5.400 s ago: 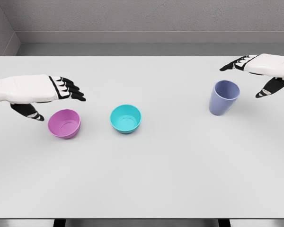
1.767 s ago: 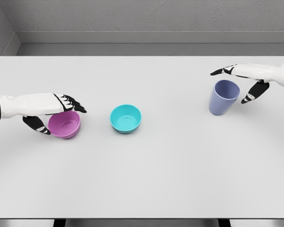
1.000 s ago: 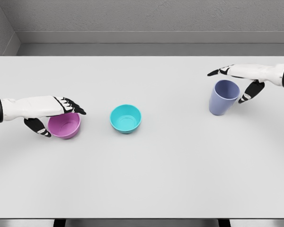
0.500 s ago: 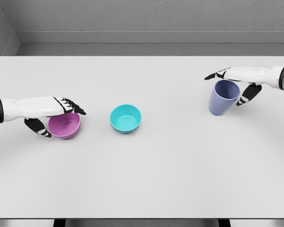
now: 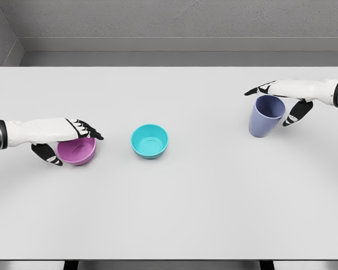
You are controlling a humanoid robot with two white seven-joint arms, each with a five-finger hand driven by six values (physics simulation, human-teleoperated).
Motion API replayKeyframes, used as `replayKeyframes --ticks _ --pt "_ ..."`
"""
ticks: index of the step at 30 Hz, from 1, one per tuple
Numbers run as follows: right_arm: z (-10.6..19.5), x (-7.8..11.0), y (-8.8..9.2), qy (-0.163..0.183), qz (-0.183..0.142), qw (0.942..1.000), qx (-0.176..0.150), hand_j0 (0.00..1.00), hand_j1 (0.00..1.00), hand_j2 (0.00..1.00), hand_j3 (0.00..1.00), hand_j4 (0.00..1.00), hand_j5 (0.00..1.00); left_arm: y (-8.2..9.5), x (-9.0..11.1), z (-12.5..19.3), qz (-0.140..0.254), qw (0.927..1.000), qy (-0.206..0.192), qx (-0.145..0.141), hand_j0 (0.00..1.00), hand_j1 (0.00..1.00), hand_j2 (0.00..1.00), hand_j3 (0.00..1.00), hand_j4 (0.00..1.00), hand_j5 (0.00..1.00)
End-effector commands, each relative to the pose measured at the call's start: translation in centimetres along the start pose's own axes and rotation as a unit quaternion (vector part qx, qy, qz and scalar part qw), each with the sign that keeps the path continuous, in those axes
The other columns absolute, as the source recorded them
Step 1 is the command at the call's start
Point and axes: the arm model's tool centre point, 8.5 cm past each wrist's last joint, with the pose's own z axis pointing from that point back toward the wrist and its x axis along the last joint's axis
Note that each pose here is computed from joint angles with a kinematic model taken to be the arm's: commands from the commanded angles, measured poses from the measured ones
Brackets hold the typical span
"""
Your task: Stacking bowl and cup with both arms
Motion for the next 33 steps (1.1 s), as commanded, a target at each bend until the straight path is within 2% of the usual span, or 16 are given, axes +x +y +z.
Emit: replayKeyframes --ticks 1,5,18,24,33 --pt "0.0 0.0 -0.1 0.0 -0.003 1.0 -0.002 1.0 1.0 1.0 1.0 1.0 1.0 0.1 -0.1 -0.1 0.002 1.0 0.001 0.002 0.91 0.91 0.91 0.91 0.91 0.91" --pt "0.1 0.0 -0.1 -0.001 -0.002 1.0 -0.002 1.0 1.0 1.0 1.0 1.0 1.0 0.0 -0.1 0.0 0.003 1.0 0.001 0.002 0.76 0.76 0.76 0.76 0.76 0.76" --pt "0.4 0.0 -0.7 0.002 0.003 1.0 -0.007 1.0 1.0 1.0 1.0 1.0 1.0 0.1 0.0 -0.1 0.002 1.0 -0.001 0.002 0.74 0.74 0.74 0.74 0.74 0.74" --pt "0.4 -0.1 -0.8 0.002 0.003 1.0 -0.007 1.0 1.0 1.0 1.0 1.0 1.0 1.0 0.4 -0.3 -0.006 0.9999 -0.006 0.01 0.74 0.74 0.74 0.74 0.74 0.74" --pt "0.5 -0.1 -0.9 0.003 0.003 1.0 -0.009 1.0 1.0 1.0 1.0 1.0 1.0 2.6 2.0 -1.2 -0.028 0.9989 -0.031 0.023 0.74 0.74 0.74 0.74 0.74 0.74"
